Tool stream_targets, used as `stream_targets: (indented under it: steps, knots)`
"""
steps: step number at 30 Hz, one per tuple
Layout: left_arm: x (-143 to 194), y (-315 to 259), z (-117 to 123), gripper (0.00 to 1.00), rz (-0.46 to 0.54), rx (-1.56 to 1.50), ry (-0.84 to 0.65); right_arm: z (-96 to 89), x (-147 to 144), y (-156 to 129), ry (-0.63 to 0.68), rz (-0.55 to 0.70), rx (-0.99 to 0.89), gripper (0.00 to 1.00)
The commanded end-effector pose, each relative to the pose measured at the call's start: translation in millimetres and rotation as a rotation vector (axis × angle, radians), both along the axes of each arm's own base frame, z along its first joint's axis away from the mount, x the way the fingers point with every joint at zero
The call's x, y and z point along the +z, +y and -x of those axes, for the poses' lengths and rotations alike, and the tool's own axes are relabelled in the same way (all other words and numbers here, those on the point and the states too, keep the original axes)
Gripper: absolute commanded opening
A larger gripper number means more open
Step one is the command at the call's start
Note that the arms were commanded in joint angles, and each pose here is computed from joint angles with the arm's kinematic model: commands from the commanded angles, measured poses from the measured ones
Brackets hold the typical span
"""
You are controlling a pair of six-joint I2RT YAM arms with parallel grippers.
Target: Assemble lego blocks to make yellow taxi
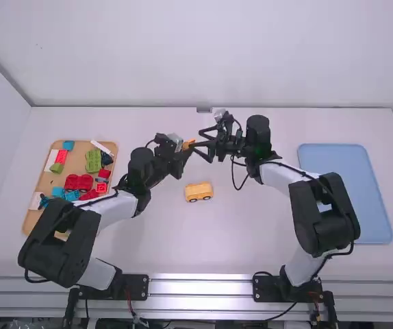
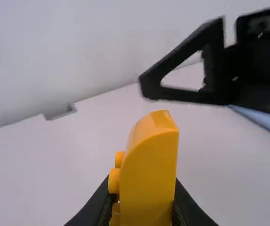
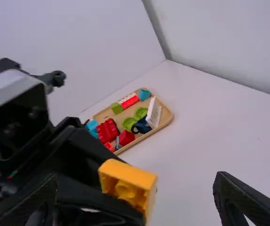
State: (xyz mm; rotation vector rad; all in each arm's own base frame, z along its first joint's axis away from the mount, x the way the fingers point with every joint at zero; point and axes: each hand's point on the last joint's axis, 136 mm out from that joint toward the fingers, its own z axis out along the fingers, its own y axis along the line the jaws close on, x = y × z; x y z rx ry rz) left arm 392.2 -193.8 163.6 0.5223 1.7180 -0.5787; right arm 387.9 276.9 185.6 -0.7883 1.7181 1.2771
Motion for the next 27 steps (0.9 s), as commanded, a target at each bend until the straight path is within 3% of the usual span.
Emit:
stream_targets:
  steps: [1,7,15,18,27]
  knots:
    - [7.0,-17.4,7.6,0.02,0.016,-0.059,-0.013,-3.7,2.5,-2.8,0.022,0.0,-0.044,0.88]
    - [1.4,-18.6,2.0,0.02,-0.034,0.062,-0.019,-1.4,2.4,-2.2,0.027,-0.002,-0.031,0.86]
    - [7.9,-21.8,2.0,0.02,-0.018,0.069,-0.04,9.0,-11.1,1.0,0.021,0.023,-0.008,0.85]
    - [8.8,-19.6,0.0,0.02,-0.023,0.094,-0.048,10.7,-11.3,-1.5,0.027,0.003,-0.014,0.77]
    - [9.0,-19.1,-0.5,0.02,-0.026,0.101,-0.05,15.5,-9.0,3.1,0.016,-0.012,-0.004,0.67]
